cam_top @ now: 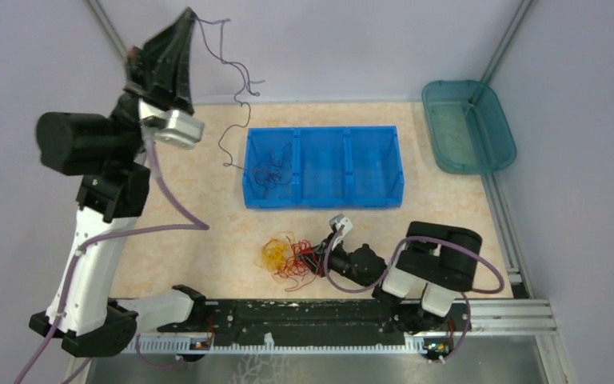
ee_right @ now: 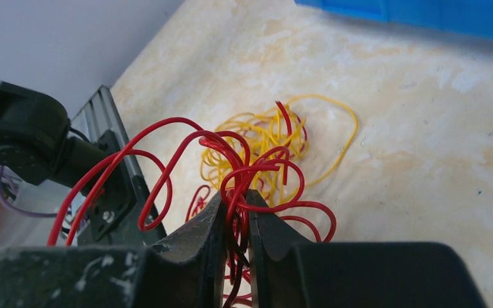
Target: Untangle the cables
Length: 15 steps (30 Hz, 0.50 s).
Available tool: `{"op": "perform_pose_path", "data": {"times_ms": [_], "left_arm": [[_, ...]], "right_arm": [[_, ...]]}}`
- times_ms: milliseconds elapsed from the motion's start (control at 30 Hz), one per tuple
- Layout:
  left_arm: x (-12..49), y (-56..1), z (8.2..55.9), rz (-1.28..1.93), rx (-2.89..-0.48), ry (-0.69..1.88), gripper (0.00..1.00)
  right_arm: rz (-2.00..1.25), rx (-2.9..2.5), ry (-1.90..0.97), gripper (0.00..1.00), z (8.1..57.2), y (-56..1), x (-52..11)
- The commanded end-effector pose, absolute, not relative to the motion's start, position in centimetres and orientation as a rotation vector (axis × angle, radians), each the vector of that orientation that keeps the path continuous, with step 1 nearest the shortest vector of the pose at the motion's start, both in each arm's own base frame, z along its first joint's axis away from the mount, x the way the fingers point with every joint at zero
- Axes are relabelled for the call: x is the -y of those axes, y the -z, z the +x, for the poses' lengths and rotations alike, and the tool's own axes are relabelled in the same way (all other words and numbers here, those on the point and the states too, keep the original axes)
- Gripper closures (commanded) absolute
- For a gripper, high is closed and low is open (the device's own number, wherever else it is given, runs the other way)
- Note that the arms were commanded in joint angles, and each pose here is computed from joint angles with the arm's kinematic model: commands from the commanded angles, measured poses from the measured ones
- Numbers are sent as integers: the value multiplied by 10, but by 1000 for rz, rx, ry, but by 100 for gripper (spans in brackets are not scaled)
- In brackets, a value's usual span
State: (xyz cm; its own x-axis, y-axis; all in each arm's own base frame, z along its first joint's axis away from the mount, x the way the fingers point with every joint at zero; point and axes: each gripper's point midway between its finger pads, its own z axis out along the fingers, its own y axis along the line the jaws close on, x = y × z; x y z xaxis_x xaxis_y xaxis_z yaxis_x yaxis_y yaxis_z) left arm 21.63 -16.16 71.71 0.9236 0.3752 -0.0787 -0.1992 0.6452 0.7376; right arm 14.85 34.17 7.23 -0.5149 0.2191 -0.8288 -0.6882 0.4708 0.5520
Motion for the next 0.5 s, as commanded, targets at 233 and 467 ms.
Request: {"op": "perform_pose_path", "data": {"times_ms": [233, 467], "left_arm": [[182, -537, 338, 1003, -733, -345, 100], [181, -454, 388, 1082, -920, -420, 100]], "right_arm": [[-371, -1676, -1089, 84, 164, -126, -328], [-352, -1700, -1026, 84, 167, -123, -314]]}}
